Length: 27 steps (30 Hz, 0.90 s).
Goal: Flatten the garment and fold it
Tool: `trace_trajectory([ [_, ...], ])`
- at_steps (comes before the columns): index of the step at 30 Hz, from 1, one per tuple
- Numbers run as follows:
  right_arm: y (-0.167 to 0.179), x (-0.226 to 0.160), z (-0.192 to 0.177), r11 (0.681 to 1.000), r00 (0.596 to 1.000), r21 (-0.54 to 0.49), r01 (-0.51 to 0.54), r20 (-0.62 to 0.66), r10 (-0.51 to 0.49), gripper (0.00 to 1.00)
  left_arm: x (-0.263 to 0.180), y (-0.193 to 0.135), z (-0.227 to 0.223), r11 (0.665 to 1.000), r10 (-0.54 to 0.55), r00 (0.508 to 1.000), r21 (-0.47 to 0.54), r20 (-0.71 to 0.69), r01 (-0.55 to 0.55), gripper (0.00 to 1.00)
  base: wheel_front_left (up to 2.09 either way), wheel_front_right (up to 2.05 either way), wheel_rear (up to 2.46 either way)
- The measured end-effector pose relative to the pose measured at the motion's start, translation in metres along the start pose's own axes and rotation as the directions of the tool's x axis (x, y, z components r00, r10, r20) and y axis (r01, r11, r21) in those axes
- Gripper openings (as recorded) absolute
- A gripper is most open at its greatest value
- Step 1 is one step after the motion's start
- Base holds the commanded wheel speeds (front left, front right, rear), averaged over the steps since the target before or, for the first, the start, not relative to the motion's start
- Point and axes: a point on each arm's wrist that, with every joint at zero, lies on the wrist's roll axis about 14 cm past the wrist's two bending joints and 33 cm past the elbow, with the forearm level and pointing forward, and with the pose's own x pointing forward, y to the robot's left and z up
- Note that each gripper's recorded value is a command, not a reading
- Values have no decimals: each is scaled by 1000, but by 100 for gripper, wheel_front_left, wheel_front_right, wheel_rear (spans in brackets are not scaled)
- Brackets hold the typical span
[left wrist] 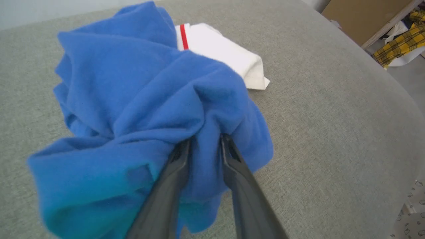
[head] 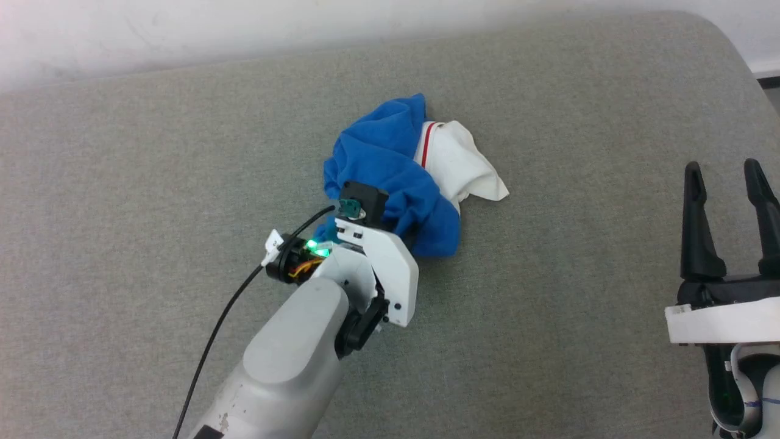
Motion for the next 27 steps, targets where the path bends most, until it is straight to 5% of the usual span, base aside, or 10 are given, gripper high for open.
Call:
trace_trajectory([
  [6,0,-1,6,1000,1000,2,-2,15,2,100,-15,-6,67,1000,-18,968,9,250,16,100,0,0,0],
  [10,8,-1,13,1000,999,13,-22,29,22,100,-52,-5,129,1000,-10,886,5,463,8,100,0,0,0],
  [14,14,-5,16,999,999,22,-41,37,40,100,-109,29,162,993,95,768,-7,633,-117,100,0,0,0],
  [21,20,-15,2,998,998,33,-59,-18,59,100,-191,76,112,923,318,620,-85,717,-374,100,0,0,0],
  [27,17,-29,-14,998,996,38,-50,-75,52,100,-220,88,37,858,480,605,-198,635,-473,100,0,0,0],
])
